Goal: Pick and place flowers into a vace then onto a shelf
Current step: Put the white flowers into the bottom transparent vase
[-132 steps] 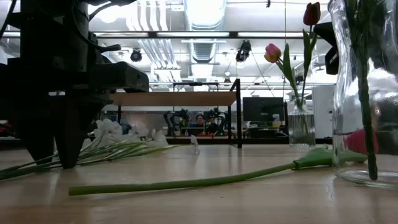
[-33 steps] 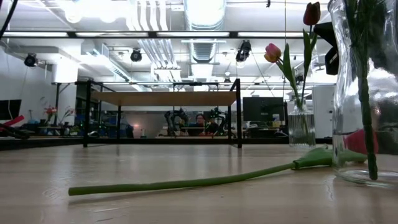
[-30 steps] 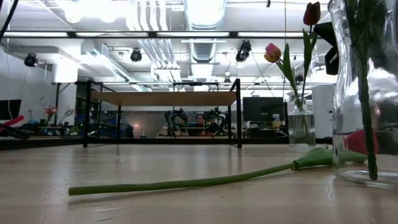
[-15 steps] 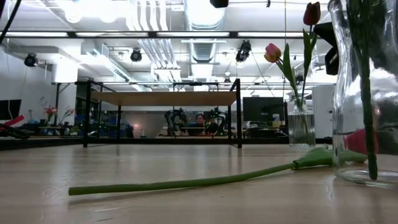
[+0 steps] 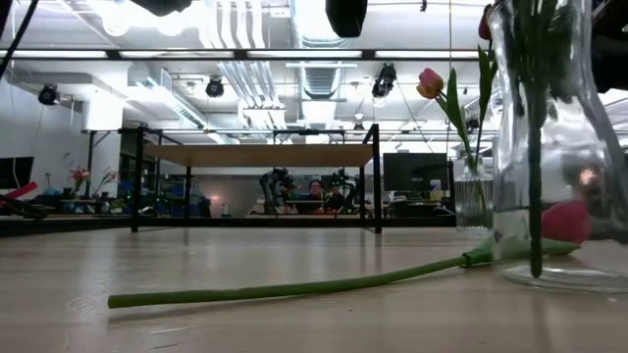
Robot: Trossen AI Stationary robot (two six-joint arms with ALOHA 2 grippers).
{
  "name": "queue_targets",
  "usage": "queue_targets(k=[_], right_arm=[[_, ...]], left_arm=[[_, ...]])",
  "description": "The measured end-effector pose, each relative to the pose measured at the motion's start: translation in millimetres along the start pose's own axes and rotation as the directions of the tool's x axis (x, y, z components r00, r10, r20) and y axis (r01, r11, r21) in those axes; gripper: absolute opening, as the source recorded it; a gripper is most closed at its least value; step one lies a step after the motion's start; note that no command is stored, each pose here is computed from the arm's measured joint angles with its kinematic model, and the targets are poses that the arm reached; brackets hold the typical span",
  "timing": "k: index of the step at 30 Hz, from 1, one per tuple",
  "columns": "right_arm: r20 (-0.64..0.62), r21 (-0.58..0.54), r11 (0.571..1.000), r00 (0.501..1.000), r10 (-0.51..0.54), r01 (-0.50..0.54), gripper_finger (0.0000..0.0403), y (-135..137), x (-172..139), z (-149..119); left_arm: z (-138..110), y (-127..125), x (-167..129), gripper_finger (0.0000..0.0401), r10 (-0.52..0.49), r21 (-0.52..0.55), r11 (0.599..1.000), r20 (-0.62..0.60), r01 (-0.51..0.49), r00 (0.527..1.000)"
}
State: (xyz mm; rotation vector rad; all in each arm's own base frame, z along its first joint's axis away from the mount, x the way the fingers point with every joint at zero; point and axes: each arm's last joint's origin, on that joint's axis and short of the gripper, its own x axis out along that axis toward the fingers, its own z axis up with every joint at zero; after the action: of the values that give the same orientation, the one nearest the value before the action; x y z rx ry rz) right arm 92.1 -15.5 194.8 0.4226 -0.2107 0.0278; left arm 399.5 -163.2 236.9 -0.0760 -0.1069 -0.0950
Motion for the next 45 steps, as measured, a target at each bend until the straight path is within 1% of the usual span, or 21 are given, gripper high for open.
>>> queue_targets(k=[6, 11, 16, 19, 21, 24, 27, 31, 33, 39, 45], right_arm=[[0.000, 0.000, 1.000, 1.000, 0.000, 0.000, 0.0009, 0, 0, 0], [0.000, 0.000, 1.000, 1.000, 0.000, 0.000, 0.0009, 0, 0, 0], [0.000, 0.000, 1.000, 1.000, 0.000, 0.000, 0.0009, 0, 0, 0], [0.000, 0.000, 1.000, 1.000, 0.000, 0.000, 0.0009, 0, 0, 0], [0.000, 0.000, 1.000, 1.000, 0.000, 0.000, 0.0009, 0, 0, 0], [0.000, 0.000, 1.000, 1.000, 0.000, 0.000, 0.0009, 0, 0, 0], [0.000, 0.000, 1.000, 1.000, 0.000, 0.000, 0.0009, 0, 0, 0], [0.000, 0.000, 1.000, 1.000, 0.000, 0.000, 0.0009, 0, 0, 0], [0.000, 0.000, 1.000, 1.000, 0.000, 0.000, 0.0009, 0, 0, 0], [0.001, 0.000, 1.000, 1.000, 0.000, 0.000, 0.0009, 0, 0, 0], [0.002, -0.003, 1.000, 1.000, 0.000, 0.000, 0.0009, 0, 0, 0]], left_arm=[[-4, 2, 1, 0.0009, 0.004, 0.015, 1.000, -0.045, -0.003, 0.999], [-8, 3, 1, 0.0043, 0.010, 0.024, 1.000, -0.083, -0.008, 0.997], [-8, 5, 1, 0.0104, 0.015, 0.001, 1.000, -0.083, -0.015, 0.996], [-4, 5, 3, 0.0149, 0.022, -0.090, 0.996, -0.071, -0.028, 0.997], [-3, 5, 3, 0.0179, 0.022, -0.132, 0.991, -0.065, -0.030, 0.998], [-4, 4, 3, 0.0218, 0.020, -0.140, 0.990, -0.070, -0.030, 0.997], [-3, 2, 2, 0.0246, 0.013, -0.142, 0.990, -0.068, -0.023, 0.998], [5, 1, 1, 0.0267, 0.010, -0.163, 0.986, -0.051, -0.018, 0.999], [10, 2, 0, 0.0273, 0.015, -0.199, 0.980, -0.039, -0.022, 0.999], [22, 3, -4, 0.0290, 0.030, -0.230, 0.973, -0.021, -0.034, 0.999], [23, 3, -4, 0.0309, 0.031, -0.275, 0.961, -0.040, -0.041, 0.999]])
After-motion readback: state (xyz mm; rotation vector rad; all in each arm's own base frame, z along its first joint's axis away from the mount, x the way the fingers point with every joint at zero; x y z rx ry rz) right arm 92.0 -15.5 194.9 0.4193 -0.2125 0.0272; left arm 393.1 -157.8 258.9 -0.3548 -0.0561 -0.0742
